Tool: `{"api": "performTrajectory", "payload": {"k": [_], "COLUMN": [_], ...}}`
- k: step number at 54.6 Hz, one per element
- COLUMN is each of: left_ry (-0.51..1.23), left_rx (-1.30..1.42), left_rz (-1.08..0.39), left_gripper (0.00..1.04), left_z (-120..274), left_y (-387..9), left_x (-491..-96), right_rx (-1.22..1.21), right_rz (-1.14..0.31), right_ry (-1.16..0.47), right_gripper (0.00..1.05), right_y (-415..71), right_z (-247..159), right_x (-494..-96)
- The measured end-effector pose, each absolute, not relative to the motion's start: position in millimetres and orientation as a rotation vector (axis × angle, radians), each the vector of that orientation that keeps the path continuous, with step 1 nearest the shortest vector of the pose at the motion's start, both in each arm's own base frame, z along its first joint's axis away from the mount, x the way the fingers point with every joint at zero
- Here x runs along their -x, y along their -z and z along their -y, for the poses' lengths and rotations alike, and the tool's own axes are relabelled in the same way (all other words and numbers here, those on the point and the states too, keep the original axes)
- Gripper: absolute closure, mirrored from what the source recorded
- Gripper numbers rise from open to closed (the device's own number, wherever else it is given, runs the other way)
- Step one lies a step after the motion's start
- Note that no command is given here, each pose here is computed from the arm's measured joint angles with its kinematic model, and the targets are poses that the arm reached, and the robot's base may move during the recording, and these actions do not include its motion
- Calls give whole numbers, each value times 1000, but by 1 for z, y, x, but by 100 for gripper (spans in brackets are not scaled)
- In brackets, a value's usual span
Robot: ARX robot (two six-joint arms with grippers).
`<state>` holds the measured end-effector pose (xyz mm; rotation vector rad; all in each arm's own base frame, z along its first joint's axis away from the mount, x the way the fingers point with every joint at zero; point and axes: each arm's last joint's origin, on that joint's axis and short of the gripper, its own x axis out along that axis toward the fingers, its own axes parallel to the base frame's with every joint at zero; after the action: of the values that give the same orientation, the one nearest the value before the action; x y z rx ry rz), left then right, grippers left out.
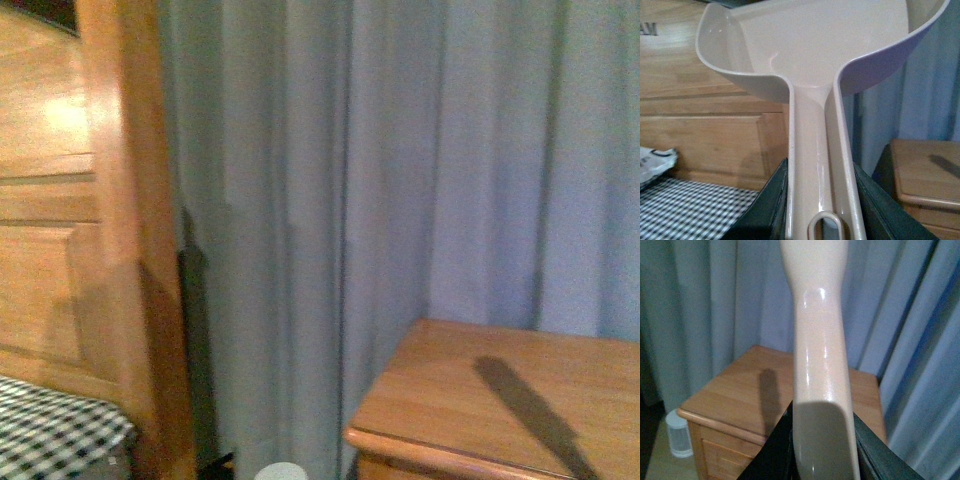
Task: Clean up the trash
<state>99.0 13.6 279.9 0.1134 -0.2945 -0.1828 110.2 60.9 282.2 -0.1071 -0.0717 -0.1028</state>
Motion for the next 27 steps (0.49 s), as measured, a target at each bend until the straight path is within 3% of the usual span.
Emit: {"api": "performTrajectory", "payload": {"k": [27], "left_ry": [185], "left_rx": [-114], "left_rz": [296], "left_gripper": [76], "left_z": [-13], "left_y": [-280], "left_x": [-99], "right_rx": [105], "right_rz": [71], "right_ry": [112], "right_gripper": [85], "right_y": [-282], "right_z": [-60], "right_x": [-110]}}
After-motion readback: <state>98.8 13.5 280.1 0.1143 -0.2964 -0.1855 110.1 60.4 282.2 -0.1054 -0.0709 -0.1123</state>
